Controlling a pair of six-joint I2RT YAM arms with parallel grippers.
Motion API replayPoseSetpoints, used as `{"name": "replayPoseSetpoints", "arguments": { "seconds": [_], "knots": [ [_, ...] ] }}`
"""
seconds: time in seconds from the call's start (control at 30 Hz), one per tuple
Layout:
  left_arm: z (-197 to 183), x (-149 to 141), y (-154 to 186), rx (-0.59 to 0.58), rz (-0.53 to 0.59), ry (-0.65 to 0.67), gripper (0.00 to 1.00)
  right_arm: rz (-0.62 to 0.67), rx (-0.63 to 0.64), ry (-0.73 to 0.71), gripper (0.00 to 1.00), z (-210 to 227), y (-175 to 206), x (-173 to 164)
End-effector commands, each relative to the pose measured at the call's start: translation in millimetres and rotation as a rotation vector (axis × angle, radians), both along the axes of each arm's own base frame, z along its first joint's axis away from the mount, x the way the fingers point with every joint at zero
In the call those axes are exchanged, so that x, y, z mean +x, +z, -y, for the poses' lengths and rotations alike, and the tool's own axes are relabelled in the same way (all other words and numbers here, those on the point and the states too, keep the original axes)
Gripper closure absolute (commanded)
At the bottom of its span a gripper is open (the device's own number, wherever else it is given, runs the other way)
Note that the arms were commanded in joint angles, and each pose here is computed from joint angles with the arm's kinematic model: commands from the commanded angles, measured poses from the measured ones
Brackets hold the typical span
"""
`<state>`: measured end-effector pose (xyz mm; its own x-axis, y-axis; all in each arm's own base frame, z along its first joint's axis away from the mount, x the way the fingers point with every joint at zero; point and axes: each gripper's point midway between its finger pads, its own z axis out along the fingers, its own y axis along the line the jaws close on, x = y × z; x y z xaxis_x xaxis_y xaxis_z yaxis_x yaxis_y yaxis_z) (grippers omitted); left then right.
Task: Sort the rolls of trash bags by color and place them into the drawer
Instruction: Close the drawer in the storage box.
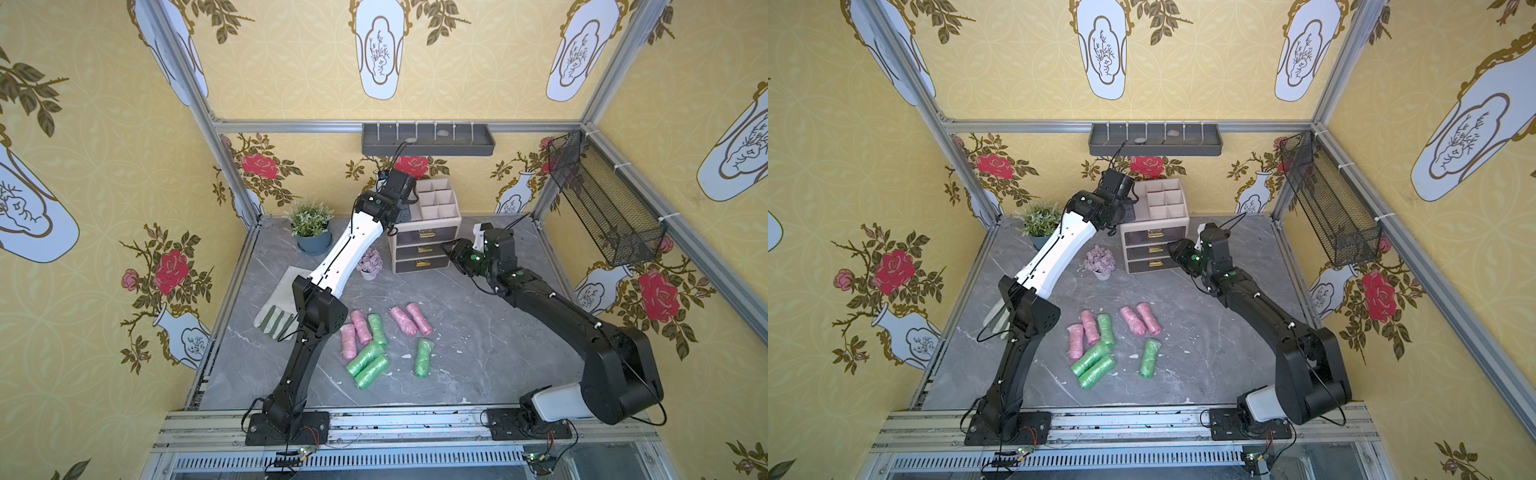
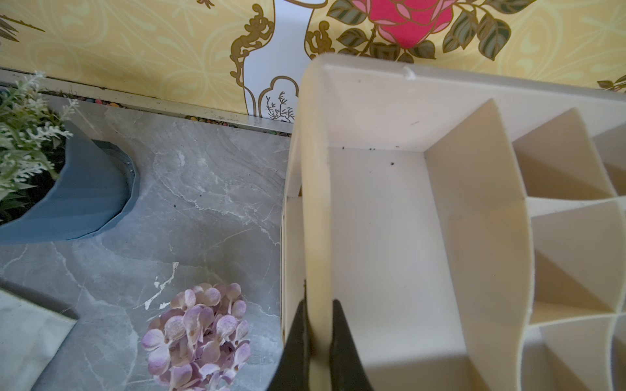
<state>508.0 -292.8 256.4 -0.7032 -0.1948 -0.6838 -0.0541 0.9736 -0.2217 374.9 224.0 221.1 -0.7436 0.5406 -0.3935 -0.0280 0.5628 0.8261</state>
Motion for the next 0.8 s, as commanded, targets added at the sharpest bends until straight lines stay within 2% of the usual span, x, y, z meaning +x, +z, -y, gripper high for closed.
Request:
{"name": "replayPoseSetpoints", "arguments": {
  "seconds": [0.0, 0.13, 0.27, 0.63, 0.77],
  "knots": [
    [-2, -22, -33, 0.012, -0.152, -0.006, 1.00, -0.070, -0.002, -0.076, 0.54, 16, -16, -18],
    [-1, -23, -31, -0.015, -0.157, 0.022, 1.00, -0.098, 0.050, -0.173, 0.55, 26, -34, -35],
    [-1, -26, -31, -0.031, -0.166, 0.046, 1.00, -0.060, 0.097, -0.204, 0.56, 18, -42, -37],
    [-2, -28, -27, -0.031, -0.166, 0.059, 1.00, 0.129, 0.254, -0.235, 0.59, -1, -37, -9],
    [-2, -28, -27, -0.026, -0.166, 0.054, 1.00, 0.157, 0.307, -0.220, 0.59, -8, -37, 6]
  ]
}}
